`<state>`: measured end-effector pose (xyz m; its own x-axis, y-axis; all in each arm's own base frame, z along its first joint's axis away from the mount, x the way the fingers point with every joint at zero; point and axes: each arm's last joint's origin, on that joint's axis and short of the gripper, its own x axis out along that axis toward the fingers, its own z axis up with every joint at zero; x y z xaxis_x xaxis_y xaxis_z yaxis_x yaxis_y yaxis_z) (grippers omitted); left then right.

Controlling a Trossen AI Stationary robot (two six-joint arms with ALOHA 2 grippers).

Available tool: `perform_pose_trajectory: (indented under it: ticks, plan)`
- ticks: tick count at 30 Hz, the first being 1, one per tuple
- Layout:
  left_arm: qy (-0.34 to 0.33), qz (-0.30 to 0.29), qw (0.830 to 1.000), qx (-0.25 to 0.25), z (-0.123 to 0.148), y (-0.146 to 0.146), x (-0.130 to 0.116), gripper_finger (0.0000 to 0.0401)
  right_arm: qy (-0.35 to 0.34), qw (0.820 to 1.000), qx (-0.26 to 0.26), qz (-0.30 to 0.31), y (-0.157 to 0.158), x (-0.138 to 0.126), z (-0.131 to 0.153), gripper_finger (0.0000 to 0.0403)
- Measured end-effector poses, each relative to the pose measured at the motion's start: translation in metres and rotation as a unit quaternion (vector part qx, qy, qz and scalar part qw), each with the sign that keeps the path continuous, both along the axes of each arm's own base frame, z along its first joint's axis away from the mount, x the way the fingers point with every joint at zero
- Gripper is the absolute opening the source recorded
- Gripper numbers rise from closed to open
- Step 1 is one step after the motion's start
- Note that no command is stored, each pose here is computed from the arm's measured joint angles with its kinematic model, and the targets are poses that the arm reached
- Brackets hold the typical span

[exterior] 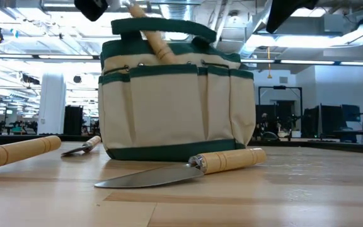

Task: Pick & Place Garden tools in Gardening bag
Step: Put the top right trowel into the gardening bag

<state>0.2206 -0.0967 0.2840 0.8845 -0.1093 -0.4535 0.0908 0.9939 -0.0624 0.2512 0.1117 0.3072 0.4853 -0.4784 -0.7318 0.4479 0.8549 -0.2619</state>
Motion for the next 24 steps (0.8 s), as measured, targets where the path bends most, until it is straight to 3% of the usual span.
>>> perform_pose_trajectory:
  ticks: [9,19,24]
  plan:
    - [0.028,0.006,1.000,0.012,0.009,0.001,-0.002,0.0002,0.000,1.000,-0.001,0.002,0.001,0.000,0.000,0.0000]
    - [0.067,-0.009,0.998,-0.006,-0.001,-0.003,0.001,0.0002,-0.003,1.000,-0.012,0.002,0.000,0.000,0.000,0.0000]
    - [0.056,-0.029,0.998,-0.024,0.000,-0.006,0.004,0.0002,-0.003,1.000,-0.014,0.000,0.000,0.000,0.000,0.0000]
